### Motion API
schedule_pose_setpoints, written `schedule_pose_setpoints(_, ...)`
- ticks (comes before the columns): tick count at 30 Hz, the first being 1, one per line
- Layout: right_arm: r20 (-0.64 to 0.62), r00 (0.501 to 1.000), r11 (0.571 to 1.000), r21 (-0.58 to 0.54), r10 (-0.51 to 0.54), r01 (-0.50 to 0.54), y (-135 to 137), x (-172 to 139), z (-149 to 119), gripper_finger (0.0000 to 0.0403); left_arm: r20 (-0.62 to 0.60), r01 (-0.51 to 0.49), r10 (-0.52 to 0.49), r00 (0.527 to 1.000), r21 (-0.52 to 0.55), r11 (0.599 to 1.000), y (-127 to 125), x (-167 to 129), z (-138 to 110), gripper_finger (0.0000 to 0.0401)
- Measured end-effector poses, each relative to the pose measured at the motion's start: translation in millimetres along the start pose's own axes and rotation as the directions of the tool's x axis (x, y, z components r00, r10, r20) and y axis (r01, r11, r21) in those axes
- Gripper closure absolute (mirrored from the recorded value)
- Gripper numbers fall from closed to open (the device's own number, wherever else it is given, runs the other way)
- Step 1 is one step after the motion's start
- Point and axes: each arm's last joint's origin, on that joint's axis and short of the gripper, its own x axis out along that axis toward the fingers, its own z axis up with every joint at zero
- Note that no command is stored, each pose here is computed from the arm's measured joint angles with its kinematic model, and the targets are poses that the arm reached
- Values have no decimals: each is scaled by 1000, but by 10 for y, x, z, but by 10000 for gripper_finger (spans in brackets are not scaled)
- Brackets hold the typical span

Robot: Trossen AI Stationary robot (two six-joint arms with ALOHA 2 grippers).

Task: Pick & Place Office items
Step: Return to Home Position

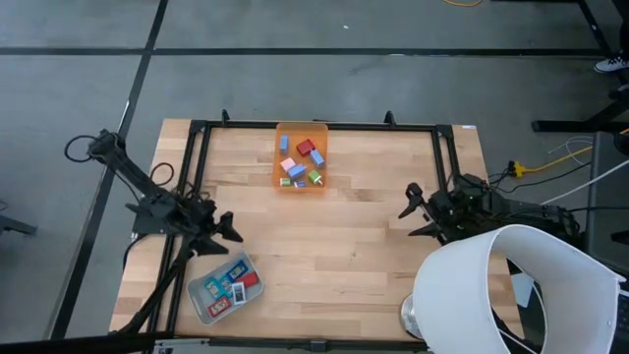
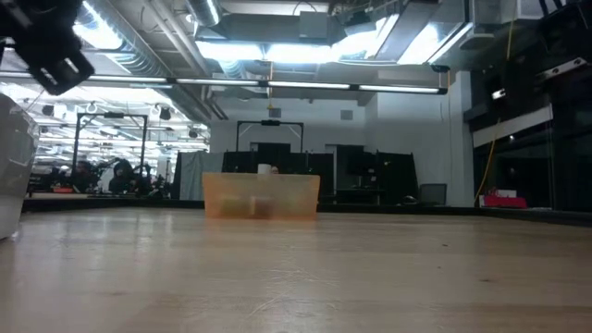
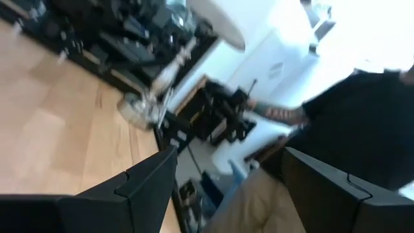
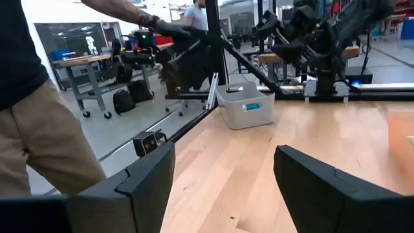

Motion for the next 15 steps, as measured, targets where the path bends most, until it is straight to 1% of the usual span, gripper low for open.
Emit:
schedule_pose_setpoints(6, 64, 998, 999, -51, 12, -8, 42, -43, 56, 142, 157, -6, 8, 988, -10, 1000, 28, -55, 192, 127)
schedule_pose_setpoints(9, 66, 998, 998, -54, 19, -15, 45, -43, 61, 142, 232, -17, 19, 972, -10, 1000, 47, -91, 280, 127)
schedule_pose_setpoints(11, 67, 998, 998, -55, 19, -16, 46, -44, 62, 142, 264, -36, 37, 964, -8, 999, 67, -116, 315, 127)
schedule_pose_setpoints(15, 64, 998, 999, -52, 14, -11, 43, -44, 58, 142, 329, -40, 40, 943, -7, 999, 75, -175, 386, 127)
